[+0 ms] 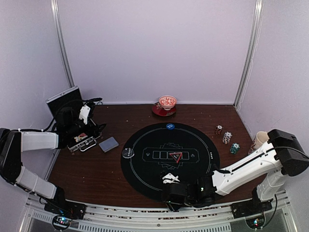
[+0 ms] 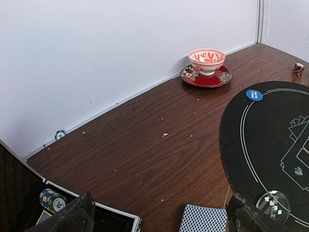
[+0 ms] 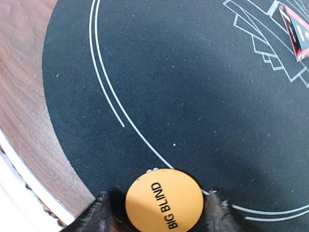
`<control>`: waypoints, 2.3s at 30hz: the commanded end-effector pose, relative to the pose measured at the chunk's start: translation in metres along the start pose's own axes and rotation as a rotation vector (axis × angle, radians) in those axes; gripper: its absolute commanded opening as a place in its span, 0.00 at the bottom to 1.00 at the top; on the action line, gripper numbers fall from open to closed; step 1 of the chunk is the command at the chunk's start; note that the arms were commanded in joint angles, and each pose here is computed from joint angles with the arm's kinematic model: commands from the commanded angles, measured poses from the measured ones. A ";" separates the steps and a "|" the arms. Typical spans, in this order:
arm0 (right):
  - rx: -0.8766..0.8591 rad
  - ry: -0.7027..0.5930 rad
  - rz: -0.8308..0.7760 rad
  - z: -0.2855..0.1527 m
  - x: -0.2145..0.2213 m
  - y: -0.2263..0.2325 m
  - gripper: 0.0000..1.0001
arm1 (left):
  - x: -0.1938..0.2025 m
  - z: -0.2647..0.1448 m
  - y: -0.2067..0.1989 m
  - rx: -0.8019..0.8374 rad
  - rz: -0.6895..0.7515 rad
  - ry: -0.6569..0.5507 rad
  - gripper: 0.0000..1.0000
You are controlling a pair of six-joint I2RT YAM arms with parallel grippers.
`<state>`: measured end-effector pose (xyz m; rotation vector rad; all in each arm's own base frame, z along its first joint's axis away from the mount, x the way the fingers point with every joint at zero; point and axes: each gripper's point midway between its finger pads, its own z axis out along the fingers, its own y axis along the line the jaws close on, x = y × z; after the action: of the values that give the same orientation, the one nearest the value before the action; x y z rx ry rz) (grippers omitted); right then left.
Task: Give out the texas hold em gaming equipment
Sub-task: Place the big blind button on the poker table mat, then move the all-in button to the poker table mat.
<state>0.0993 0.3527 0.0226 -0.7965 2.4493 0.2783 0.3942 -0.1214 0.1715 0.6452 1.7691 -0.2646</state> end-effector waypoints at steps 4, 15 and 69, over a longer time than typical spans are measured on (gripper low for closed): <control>0.077 -0.042 -0.027 -0.014 -0.019 -0.008 0.90 | -0.017 0.000 0.006 -0.020 0.028 -0.046 0.98; 0.265 -0.132 0.137 -0.009 -0.100 -0.091 0.98 | -0.019 -0.002 0.005 -0.020 0.032 -0.052 0.98; 0.198 -0.133 0.426 0.038 -0.138 -0.229 0.88 | -0.021 -0.004 0.005 -0.023 0.035 -0.058 0.98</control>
<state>0.3517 0.2426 0.0343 -0.1045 2.4908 0.1551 0.3942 -0.1210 0.1732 0.6436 1.7653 -0.2607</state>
